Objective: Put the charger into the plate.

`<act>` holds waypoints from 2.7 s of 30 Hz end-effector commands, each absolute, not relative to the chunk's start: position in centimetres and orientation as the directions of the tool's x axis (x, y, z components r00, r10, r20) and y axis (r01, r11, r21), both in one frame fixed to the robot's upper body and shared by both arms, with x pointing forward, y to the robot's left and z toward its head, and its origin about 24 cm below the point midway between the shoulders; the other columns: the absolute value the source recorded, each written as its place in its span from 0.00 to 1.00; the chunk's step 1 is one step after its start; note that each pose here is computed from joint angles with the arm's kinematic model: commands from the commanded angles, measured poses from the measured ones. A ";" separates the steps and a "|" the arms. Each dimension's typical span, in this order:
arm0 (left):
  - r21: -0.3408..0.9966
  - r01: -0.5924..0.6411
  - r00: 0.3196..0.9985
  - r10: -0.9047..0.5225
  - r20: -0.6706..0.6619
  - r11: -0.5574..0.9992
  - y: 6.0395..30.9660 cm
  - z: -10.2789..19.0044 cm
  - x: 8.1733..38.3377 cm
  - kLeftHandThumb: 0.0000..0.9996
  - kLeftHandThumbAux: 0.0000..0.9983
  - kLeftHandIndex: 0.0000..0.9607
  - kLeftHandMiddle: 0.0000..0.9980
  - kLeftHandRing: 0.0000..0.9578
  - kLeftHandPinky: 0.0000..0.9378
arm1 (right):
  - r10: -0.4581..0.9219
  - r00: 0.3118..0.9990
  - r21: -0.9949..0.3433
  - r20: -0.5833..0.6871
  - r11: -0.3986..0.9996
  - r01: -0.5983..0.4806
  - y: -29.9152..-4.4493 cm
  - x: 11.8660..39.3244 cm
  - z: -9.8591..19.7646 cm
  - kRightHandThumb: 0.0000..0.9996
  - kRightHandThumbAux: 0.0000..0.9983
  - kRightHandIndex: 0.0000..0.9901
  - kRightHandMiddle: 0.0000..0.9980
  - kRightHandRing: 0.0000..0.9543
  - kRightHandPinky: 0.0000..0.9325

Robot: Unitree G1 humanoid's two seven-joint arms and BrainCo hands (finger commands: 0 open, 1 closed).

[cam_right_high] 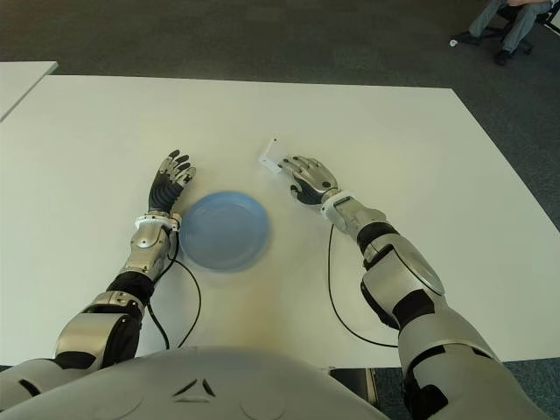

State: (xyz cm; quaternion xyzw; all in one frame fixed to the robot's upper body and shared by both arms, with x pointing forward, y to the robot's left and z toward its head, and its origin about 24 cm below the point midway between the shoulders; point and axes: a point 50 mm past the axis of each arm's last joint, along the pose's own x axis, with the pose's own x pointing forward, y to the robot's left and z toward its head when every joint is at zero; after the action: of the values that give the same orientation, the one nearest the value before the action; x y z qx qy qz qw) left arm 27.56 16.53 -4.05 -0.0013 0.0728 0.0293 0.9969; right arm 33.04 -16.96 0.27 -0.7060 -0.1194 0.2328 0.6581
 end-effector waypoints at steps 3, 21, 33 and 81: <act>0.001 -0.051 0.941 0.049 -0.336 0.999 16.4 -7.4 25.1 0.00 0.61 0.11 0.16 0.16 0.17 | 0.473 0.850 -0.968 -0.232 -0.201 -0.152 -17.9 32.6 -0.3 0.00 0.63 0.00 0.07 0.05 0.00; 0.003 -0.039 0.940 0.038 -0.339 0.999 16.5 -7.4 25.1 0.00 0.59 0.10 0.15 0.15 0.17 | 0.504 0.823 -0.956 -0.262 -0.253 -0.149 -17.9 32.7 0.1 0.00 0.64 0.00 0.06 0.03 0.00; 0.006 -0.040 0.940 0.040 -0.338 0.999 16.5 -7.4 25.1 0.00 0.59 0.10 0.15 0.15 0.17 | 0.534 0.800 -0.952 -0.274 -0.267 -0.148 -18.0 32.7 0.5 0.00 0.63 0.00 0.06 0.03 0.00; 0.025 -0.046 0.932 0.052 -0.359 0.999 16.5 -7.8 25.0 0.01 0.61 0.15 0.20 0.20 0.23 | 0.786 0.618 -0.984 -0.005 -0.114 0.136 -17.0 31.1 4.5 0.00 0.56 0.10 0.26 0.25 0.21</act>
State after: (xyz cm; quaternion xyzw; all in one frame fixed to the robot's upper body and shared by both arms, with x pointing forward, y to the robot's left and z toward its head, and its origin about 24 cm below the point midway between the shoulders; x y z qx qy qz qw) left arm 28.08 16.61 -4.10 0.0102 0.0804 0.0180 0.9965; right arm 31.64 -17.00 4.96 -0.6935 -0.3369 0.2722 0.5758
